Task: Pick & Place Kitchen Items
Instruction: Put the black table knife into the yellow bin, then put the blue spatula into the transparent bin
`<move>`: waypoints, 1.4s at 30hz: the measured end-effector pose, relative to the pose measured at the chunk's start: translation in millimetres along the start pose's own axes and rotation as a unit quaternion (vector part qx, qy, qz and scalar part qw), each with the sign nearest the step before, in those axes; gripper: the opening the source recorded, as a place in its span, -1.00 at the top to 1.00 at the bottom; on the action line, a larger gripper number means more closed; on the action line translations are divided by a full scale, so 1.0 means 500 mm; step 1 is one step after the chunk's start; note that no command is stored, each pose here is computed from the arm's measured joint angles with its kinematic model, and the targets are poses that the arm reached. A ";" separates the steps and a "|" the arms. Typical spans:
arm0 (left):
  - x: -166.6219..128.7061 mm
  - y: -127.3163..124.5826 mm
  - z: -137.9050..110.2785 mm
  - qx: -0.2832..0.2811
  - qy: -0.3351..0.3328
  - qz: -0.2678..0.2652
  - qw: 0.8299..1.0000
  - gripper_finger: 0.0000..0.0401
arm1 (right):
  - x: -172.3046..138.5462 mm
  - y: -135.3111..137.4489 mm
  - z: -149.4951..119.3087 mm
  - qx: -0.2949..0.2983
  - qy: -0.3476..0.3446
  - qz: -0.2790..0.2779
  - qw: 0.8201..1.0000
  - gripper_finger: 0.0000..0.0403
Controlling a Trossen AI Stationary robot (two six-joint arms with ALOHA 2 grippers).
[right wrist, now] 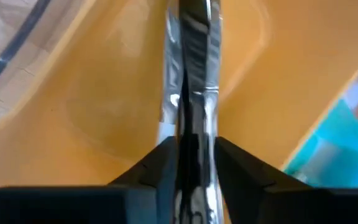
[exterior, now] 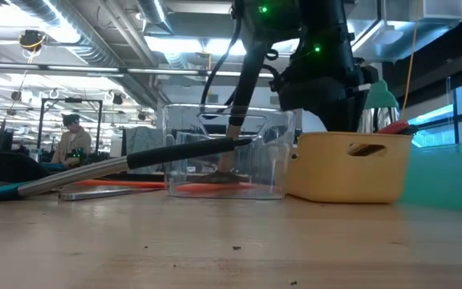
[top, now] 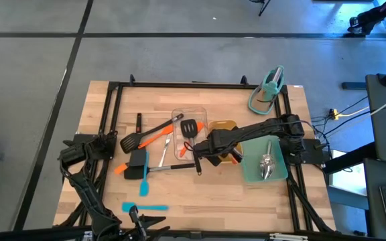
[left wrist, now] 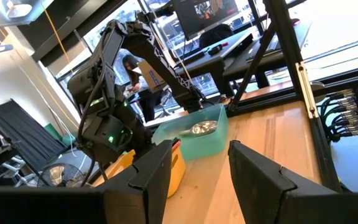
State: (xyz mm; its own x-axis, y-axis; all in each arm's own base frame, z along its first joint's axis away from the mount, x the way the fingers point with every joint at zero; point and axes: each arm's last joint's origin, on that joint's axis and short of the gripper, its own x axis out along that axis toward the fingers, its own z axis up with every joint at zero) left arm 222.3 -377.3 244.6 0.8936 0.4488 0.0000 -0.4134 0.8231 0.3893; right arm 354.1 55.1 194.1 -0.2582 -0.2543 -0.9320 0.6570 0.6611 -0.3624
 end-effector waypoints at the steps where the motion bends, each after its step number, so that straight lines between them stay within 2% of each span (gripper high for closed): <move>1: 0.000 0.000 0.000 0.000 0.000 0.000 1.000 0.23 | -0.005 -0.002 0.000 -0.001 0.002 -0.006 1.000 0.39; 7: 0.000 0.000 0.000 0.000 0.000 0.000 1.000 0.23 | -0.059 -0.011 -0.007 -0.060 -0.018 -0.033 0.997 0.14; 9: 0.000 0.000 0.000 0.000 0.000 0.000 1.000 0.23 | -0.080 -0.008 -0.002 -0.087 -0.032 -0.011 0.996 0.10; 14: 0.000 0.000 0.000 0.000 0.000 0.000 1.000 0.23 | -0.155 -0.015 0.006 -0.103 -0.072 0.050 0.991 0.07; 18: 0.000 0.000 0.000 0.000 0.000 0.000 1.000 0.23 | -0.228 -0.015 -0.006 -0.120 -0.147 0.079 0.979 0.07; 21: 0.000 0.000 0.000 0.000 0.000 0.000 1.000 0.23 | -0.284 -0.007 -0.026 -0.123 -0.228 0.102 0.961 0.07; 26: 0.000 0.000 0.000 0.000 0.000 0.000 1.000 0.23 | -0.372 0.031 -0.104 -0.153 -0.367 0.154 0.905 0.07; 33: 0.000 0.000 0.000 0.000 0.000 0.000 1.000 0.23 | -0.432 0.111 -0.258 -0.308 -0.464 0.243 0.794 0.07; 40: 0.001 0.000 0.000 0.000 0.000 0.000 1.000 0.23 | -0.400 0.223 -0.416 -0.411 -0.540 0.297 0.672 0.07; 42: 0.001 0.000 0.000 0.000 0.000 0.001 1.000 0.23 | -0.368 0.255 -0.447 -0.429 -0.550 0.304 0.649 0.07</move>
State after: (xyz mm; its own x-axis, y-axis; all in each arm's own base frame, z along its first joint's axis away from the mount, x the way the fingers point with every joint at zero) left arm 222.7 -377.0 244.6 0.8931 0.4498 0.0000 -0.4143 0.8227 0.3891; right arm 327.1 343.9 320.1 0.8359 0.1996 -0.5112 -0.3579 0.9045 -0.2321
